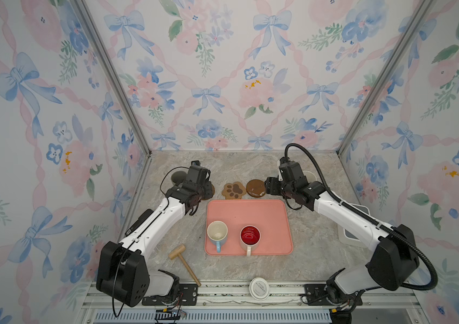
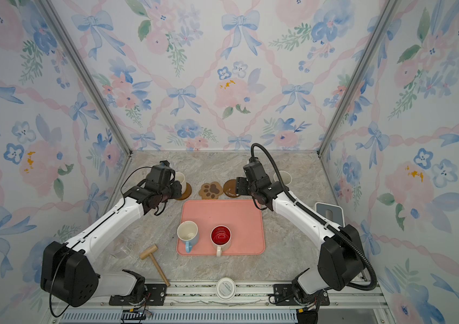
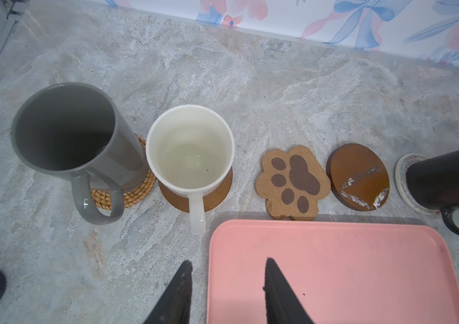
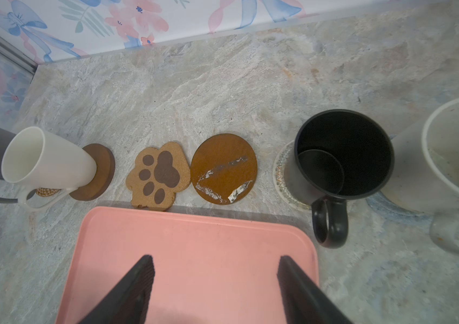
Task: Place cups on coasters
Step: Place the cup on the coaster, then pick up the cup from the tray.
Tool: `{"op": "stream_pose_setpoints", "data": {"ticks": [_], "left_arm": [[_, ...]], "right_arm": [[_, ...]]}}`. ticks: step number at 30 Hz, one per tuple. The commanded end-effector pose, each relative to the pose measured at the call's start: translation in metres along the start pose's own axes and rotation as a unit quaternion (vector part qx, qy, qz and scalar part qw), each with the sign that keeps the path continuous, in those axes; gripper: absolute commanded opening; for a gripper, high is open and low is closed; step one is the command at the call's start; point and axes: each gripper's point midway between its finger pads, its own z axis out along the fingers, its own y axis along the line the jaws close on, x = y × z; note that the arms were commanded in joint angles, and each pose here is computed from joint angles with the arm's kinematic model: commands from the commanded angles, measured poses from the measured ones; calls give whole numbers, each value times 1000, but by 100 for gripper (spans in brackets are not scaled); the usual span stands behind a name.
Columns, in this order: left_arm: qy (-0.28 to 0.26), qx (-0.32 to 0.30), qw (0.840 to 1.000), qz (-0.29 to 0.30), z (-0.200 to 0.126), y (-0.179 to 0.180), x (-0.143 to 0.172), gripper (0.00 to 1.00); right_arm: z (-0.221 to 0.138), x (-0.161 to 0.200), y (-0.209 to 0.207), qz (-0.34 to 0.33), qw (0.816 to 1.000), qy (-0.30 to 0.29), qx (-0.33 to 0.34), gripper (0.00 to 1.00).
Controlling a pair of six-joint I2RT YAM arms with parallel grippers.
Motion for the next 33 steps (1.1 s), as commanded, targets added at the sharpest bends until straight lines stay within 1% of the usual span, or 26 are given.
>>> {"op": "stream_pose_setpoints", "data": {"ticks": [1,4,7,11,15,22,25,29,33], "left_arm": [[12,10,1000,1,-7,-4,15,40],[5,18,1000,2,-14,-8,17,41],[-3,23,1000,2,-21,-9,18,42],[-14,34,999,2,-31,-12,16,44],[-26,40,999,2,-40,-13,15,47],[-37,42,998,5,-48,-12,16,48],[-38,44,998,7,-50,-12,19,48],[-41,46,998,6,-52,-12,18,48],[-43,47,998,7,-54,-10,19,48]], "right_arm": [[-27,5,17,-42,999,3,3,73],[-49,25,28,-81,996,16,19,73],[-69,54,35,-113,992,36,38,74],[-94,91,41,-138,987,59,55,76],[-109,124,48,-141,984,88,62,77],[-106,176,66,-142,978,140,57,80],[-98,197,77,-135,977,161,36,81],[-90,217,87,-124,975,183,14,82],[-84,231,89,-126,971,202,16,83]]}}
